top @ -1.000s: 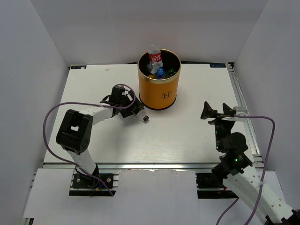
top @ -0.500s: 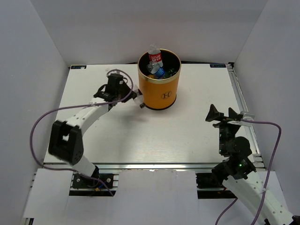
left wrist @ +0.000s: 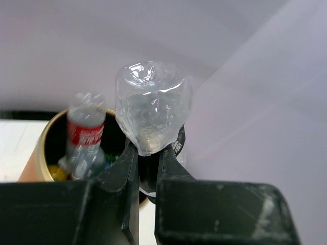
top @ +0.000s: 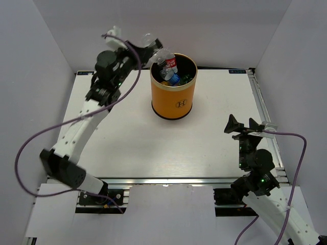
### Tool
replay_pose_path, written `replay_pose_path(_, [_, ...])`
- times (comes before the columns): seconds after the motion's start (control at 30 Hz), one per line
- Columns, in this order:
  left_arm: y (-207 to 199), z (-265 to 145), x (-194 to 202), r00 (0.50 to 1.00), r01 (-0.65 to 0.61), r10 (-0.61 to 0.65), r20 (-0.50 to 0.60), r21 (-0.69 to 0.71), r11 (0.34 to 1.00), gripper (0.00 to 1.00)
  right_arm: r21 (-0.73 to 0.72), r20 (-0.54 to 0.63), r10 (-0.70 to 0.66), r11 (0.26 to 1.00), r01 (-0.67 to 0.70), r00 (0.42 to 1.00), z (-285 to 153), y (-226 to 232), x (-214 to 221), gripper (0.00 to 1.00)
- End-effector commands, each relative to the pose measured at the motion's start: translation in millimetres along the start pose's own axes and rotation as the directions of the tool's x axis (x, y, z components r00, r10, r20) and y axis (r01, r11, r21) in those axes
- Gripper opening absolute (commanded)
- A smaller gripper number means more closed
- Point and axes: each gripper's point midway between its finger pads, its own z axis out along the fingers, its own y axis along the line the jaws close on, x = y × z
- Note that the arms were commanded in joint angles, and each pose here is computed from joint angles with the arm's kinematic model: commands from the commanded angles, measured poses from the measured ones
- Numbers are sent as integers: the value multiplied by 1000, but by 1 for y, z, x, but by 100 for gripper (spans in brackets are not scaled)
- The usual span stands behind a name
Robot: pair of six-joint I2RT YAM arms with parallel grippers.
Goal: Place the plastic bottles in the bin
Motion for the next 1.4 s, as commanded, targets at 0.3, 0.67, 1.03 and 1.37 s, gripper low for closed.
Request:
replay_pose_path(0.3, [-19,90,69,968,-171,191,-160,131,977,98,16,13,0,1000,0,1000,1,-3,-9,89])
replay_pose_path(0.67, [14,2,16,962,-271,267,-49,-123,955,98,13,-23,-29,999,29,999,4,0,-1,89])
replay_pose_path(1.03, [177,-149,88,985,-168,147,-87,-633,756,98,-22,-92,-77,997,75,993,14,13,22,89])
replay_pose_path(1.37, [193,-164,106,986,-160,90,-138,-667,728,98,-20,-153,-83,997,81,985,19,18,37,89])
